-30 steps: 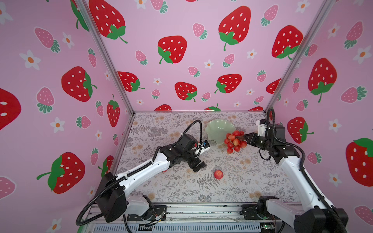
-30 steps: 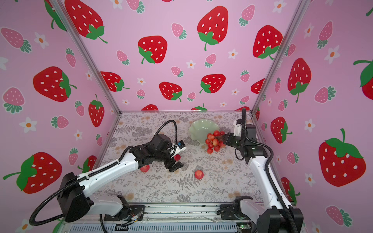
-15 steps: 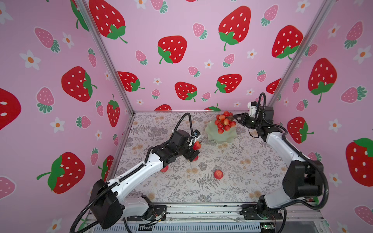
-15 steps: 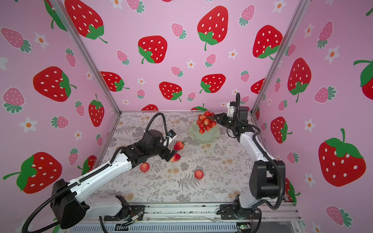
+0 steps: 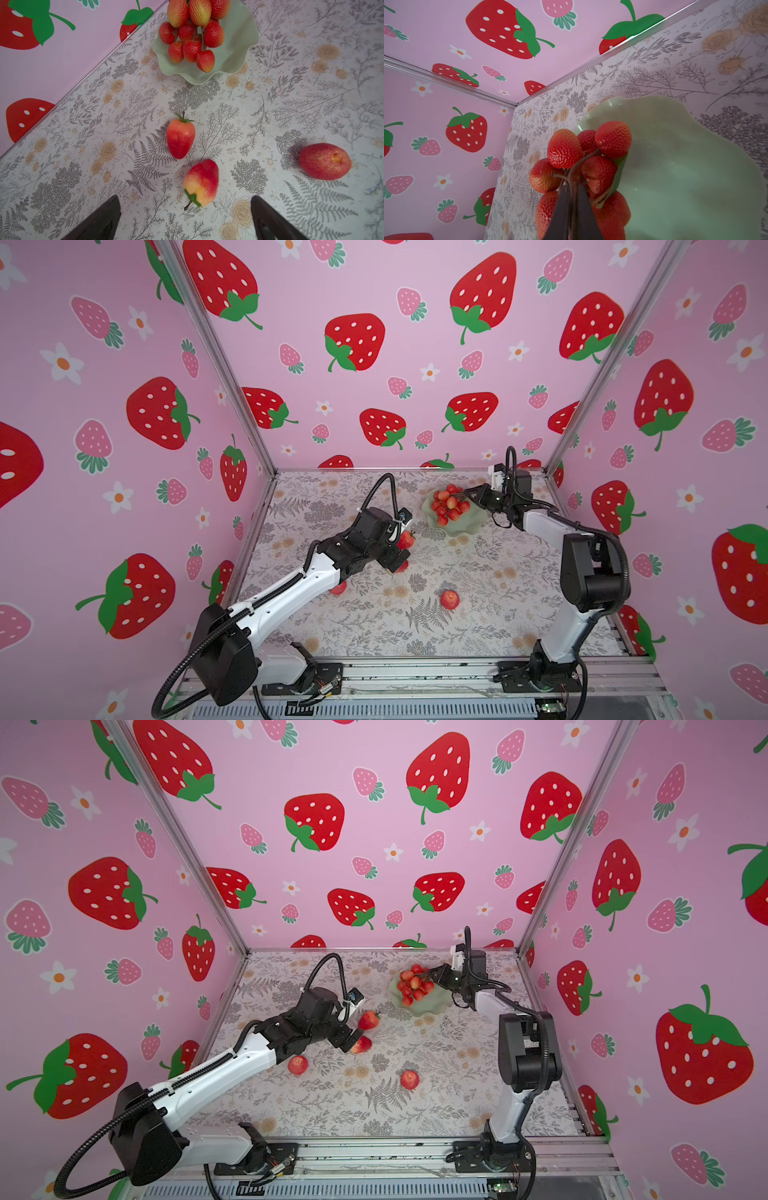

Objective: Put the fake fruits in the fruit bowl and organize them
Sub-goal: 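Grasp the strawberry bunch stem with the right gripper and lower it into the bowl, then release the bunch with the right gripper while the left gripper lowers to the large strawberry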

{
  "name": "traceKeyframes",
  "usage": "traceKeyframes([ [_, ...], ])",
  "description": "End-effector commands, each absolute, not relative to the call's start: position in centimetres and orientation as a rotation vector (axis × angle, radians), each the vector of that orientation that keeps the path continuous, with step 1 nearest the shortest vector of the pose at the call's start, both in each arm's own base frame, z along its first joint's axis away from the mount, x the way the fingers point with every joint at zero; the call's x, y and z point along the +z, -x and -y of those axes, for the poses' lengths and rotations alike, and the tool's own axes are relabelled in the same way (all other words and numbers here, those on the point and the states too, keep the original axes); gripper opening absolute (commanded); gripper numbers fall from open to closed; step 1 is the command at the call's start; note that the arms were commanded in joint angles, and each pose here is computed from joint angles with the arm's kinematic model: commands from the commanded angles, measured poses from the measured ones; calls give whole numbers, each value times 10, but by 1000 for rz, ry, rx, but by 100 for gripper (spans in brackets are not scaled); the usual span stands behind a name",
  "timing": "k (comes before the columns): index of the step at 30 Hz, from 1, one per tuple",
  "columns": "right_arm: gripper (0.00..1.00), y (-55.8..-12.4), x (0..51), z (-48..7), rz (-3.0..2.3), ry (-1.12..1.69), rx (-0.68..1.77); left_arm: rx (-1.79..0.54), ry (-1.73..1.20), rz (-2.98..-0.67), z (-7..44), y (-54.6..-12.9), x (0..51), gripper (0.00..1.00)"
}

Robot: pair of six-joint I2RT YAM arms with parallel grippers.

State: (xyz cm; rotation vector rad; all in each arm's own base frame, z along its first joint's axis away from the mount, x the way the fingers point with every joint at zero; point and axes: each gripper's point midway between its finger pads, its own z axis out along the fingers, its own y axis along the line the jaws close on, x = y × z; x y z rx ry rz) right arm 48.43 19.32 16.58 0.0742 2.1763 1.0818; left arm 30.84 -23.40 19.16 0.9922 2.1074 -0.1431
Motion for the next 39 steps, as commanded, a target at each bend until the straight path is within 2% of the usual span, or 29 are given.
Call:
traceKeyframes([
  [1,0,-486,153,-190,-2188,-56,1044,-144,-995,-2109,234,-310,198,99],
  [10,0,-487,107,-172,-2291,-63,951,-132,-1011,-2132,234,-310,193,99],
  [12,12,-486,106,-165,-2304,-67,906,-132,-1010,-2133,234,-310,193,99],
  [14,31,-485,111,-160,-2301,-58,862,-137,-1005,-2129,234,-310,194,99],
  [19,50,-483,142,-152,-2258,-15,780,-158,-1022,-2127,237,-308,191,99],
  [23,57,-475,190,-148,-2161,44,733,-144,-1037,-2129,238,-312,181,99],
  [29,67,-409,267,-159,-1918,195,719,-204,-1002,-2183,242,-327,155,99],
  [34,73,-342,267,-186,-1888,353,606,-220,-1100,-2186,259,-341,133,99],
  [39,75,-282,244,-210,-1890,439,728,-242,-1171,-2177,268,-360,120,99],
])
